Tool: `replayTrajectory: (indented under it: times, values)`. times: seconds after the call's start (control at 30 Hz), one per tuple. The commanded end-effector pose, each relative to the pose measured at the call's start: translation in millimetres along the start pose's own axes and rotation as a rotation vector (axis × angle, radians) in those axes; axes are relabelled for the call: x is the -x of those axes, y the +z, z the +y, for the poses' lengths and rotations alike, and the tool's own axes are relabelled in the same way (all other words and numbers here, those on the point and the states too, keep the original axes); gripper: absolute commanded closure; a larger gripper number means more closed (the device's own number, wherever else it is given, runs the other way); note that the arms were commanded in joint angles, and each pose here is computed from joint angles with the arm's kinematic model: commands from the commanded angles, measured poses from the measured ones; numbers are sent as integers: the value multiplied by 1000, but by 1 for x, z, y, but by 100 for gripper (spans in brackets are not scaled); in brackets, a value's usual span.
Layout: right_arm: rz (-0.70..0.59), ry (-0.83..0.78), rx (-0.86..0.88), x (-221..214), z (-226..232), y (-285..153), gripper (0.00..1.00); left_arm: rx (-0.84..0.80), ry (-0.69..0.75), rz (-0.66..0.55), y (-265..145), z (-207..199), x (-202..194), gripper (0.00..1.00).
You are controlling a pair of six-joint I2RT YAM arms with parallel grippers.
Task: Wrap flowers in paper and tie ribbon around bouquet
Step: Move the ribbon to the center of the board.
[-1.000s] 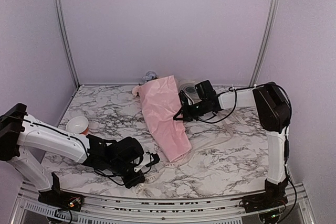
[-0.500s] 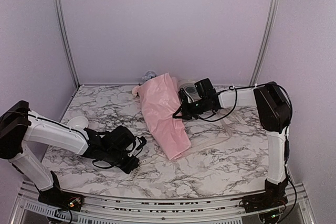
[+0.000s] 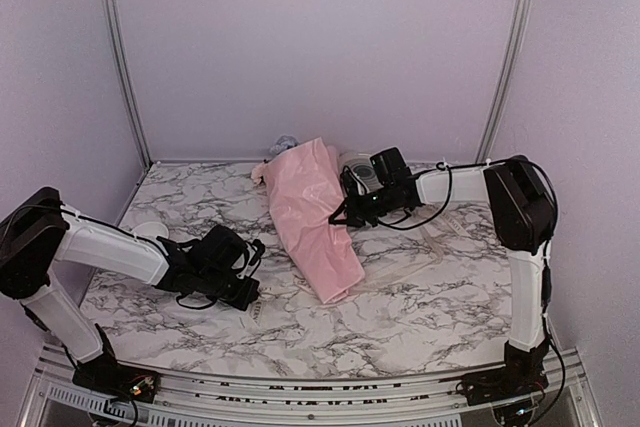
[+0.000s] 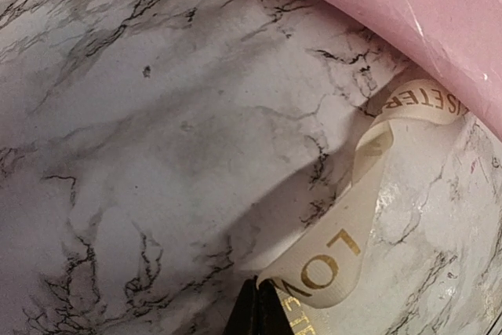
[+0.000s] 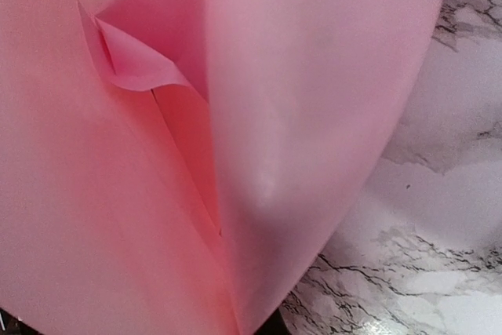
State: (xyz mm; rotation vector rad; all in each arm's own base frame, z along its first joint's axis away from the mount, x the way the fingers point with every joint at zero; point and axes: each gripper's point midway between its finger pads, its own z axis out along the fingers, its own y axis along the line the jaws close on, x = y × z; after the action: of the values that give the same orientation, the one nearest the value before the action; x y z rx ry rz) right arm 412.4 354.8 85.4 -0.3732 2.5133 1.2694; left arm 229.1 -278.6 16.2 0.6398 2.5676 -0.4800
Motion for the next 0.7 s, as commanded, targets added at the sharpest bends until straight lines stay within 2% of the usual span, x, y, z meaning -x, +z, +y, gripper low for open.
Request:
replayTrajectory:
  times: [0.0,0.27,0.43,0.5,0.67]
  values:
    - [-93,-71,22,34,34,-22,100,132,-69,58,8,44,-22,100]
    - [-86,-62,18,35,35,-23,100,173,-200,-18,12,90,6,100]
    - [-90,-52,15,38,37,-23,100,196,-213,-70,12,107,32,100]
    - [-92,-49,20,40,39,-24,100,198,-232,-65,16,117,31,100]
    - [-85,-32,19,35,37,-25,100,214,-223,-90,25,129,63,100]
